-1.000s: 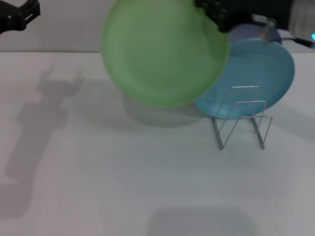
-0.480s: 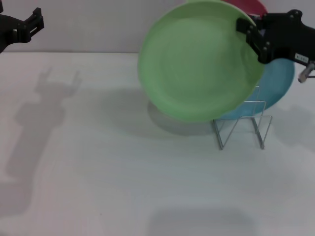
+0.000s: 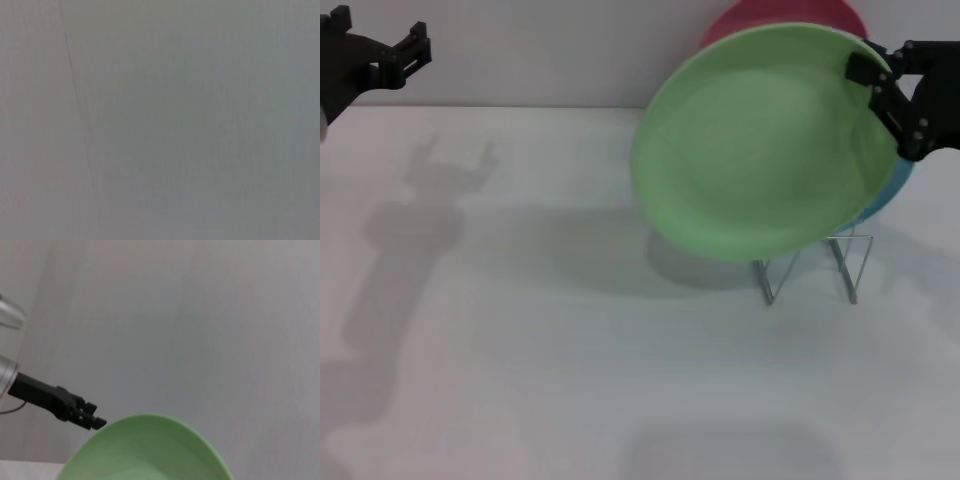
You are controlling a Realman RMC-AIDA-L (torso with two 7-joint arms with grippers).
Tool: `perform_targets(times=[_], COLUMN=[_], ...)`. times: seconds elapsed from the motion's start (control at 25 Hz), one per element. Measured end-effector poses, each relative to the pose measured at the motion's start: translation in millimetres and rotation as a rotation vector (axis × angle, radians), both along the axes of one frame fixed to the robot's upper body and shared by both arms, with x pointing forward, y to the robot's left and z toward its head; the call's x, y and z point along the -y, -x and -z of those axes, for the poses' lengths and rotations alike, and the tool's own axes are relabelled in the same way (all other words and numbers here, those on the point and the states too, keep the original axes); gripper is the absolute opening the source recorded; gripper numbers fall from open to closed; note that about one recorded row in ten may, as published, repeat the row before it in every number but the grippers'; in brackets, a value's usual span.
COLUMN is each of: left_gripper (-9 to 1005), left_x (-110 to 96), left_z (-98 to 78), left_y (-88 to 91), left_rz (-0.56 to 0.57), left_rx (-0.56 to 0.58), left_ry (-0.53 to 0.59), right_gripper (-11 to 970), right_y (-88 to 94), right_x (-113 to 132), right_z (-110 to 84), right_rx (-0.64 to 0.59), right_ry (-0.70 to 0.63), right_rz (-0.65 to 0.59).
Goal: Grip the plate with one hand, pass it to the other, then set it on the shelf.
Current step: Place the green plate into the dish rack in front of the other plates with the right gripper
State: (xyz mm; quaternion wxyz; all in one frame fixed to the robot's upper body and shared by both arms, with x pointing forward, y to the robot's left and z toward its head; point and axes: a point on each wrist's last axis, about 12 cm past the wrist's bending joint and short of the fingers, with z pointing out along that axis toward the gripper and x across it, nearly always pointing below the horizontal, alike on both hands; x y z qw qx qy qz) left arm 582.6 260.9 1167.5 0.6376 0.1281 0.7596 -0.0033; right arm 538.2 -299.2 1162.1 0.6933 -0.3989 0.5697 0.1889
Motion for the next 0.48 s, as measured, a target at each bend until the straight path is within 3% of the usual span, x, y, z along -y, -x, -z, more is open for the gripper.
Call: perform_targets(times=[0.48], left_gripper=[827], left_x=[11], left_z=[9.5], left_y=[-7.8], left_rz=[0.029], left_rx=[-0.035], left_ry=[0.003], right_gripper=[51], right_y=[9.1], right_x=[16], right_z=[1.8], right_rx=[0.134], right_ry=[0.075], right_rz=[0.008])
